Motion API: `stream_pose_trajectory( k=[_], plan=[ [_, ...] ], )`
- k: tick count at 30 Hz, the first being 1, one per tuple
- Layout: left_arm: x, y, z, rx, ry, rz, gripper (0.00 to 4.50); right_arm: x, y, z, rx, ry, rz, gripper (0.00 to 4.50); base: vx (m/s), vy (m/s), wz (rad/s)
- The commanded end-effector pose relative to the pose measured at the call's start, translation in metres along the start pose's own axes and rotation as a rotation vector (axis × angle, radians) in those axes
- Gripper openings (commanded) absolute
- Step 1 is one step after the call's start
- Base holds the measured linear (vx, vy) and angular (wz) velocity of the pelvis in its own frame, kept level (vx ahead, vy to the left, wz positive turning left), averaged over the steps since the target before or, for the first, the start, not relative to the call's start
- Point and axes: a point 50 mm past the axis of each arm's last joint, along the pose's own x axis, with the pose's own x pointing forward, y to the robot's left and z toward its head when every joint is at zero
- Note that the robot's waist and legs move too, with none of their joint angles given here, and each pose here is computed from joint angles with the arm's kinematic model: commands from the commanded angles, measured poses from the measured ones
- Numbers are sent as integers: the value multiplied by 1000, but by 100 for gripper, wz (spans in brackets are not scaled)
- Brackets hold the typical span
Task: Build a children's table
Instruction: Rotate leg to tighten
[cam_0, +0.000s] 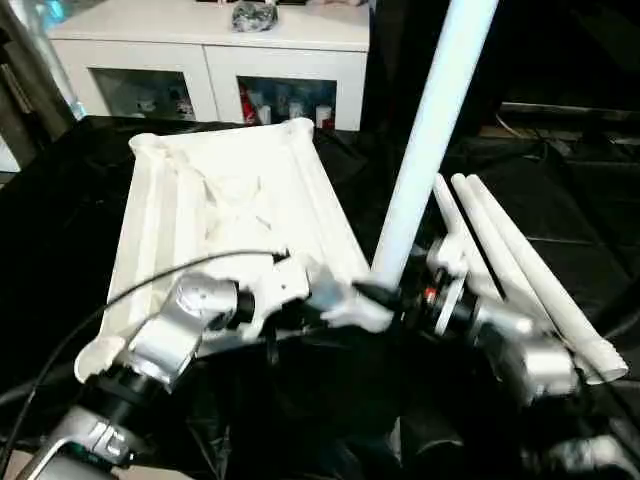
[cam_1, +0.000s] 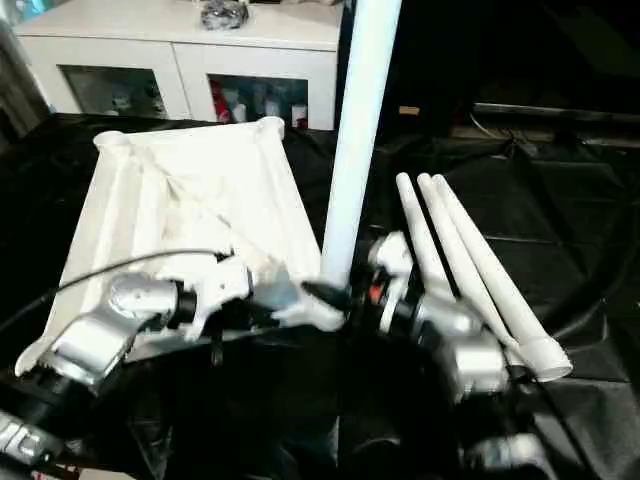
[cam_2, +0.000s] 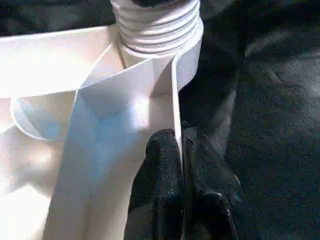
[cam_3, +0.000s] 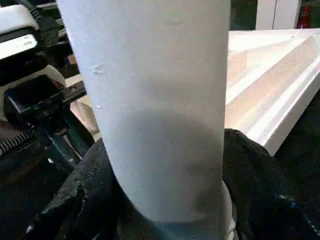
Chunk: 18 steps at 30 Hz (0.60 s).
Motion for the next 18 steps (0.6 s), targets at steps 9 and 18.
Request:
stream_pose_trajectory(
  k=[9,18],
  plan=[
    [-7,7,6,30,-29,15,0,-7,1,-18,113,64,36,249,0,0,0],
    [6,-7,-3,18,8,-41,0,-1,7,-36,153,99,23,249,0,0,0]
  ],
)
